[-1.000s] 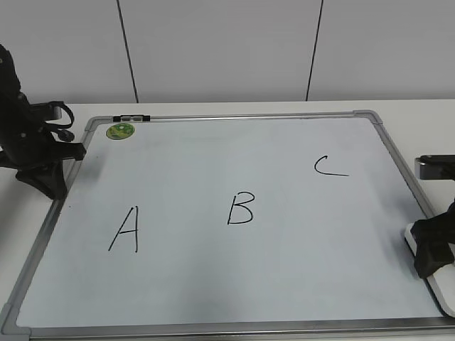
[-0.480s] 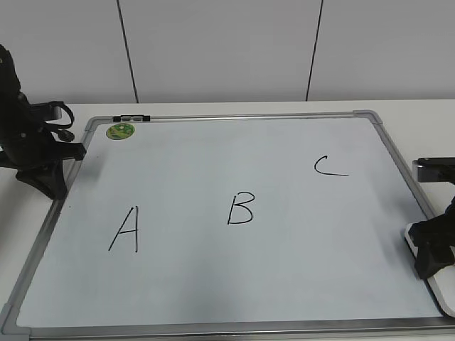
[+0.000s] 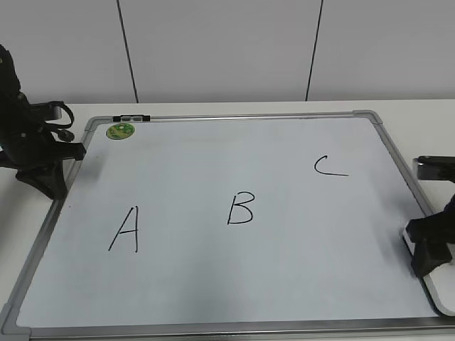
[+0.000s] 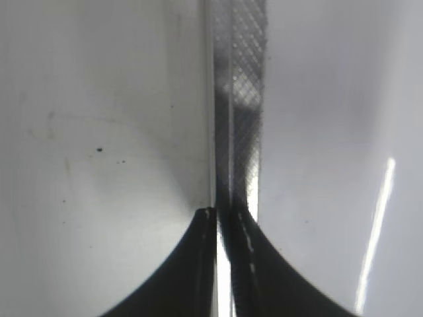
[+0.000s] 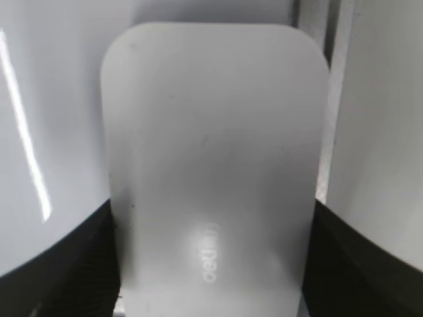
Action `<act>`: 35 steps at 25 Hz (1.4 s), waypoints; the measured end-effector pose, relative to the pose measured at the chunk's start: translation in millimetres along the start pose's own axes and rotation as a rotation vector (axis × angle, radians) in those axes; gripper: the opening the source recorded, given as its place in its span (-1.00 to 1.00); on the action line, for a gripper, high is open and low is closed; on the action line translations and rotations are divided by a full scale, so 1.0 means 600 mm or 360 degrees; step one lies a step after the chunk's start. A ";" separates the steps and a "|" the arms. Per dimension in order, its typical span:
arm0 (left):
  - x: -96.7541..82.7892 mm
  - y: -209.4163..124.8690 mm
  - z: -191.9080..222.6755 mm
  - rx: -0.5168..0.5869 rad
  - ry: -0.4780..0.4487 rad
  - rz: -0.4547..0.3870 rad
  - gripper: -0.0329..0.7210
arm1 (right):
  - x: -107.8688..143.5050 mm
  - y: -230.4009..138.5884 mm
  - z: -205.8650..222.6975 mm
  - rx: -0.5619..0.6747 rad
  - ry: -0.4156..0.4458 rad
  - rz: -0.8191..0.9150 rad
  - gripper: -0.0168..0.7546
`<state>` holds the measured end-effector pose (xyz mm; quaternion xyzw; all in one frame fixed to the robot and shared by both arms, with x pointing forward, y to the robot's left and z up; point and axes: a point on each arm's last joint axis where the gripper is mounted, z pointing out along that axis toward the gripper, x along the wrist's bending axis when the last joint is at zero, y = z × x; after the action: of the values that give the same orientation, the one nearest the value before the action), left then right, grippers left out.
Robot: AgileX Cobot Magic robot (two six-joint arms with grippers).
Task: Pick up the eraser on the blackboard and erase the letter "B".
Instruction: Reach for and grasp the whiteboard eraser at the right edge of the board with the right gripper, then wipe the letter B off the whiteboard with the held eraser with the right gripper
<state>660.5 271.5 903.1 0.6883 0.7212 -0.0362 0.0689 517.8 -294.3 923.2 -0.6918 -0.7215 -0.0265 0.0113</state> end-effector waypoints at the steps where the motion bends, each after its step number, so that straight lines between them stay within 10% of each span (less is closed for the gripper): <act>1: 0.000 0.000 0.000 0.0000 0.0000 0.0000 -0.80 | 0.002 0.002 -0.001 0.0012 0.0023 0.0024 0.42; 16: -0.001 0.000 0.000 0.0003 -0.0006 -0.0004 -0.80 | 0.126 0.119 -0.124 -0.0134 0.0167 -0.0338 0.41; 35: -0.001 0.000 -0.001 0.0001 -0.0009 -0.0006 -0.77 | 0.317 0.251 -0.020 -0.0060 -0.0015 -0.0681 0.41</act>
<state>660.6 270.9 903.5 0.6869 0.7223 -0.0385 0.0708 660.1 -98.8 948.4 -0.5230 -0.8514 -0.0385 -0.0111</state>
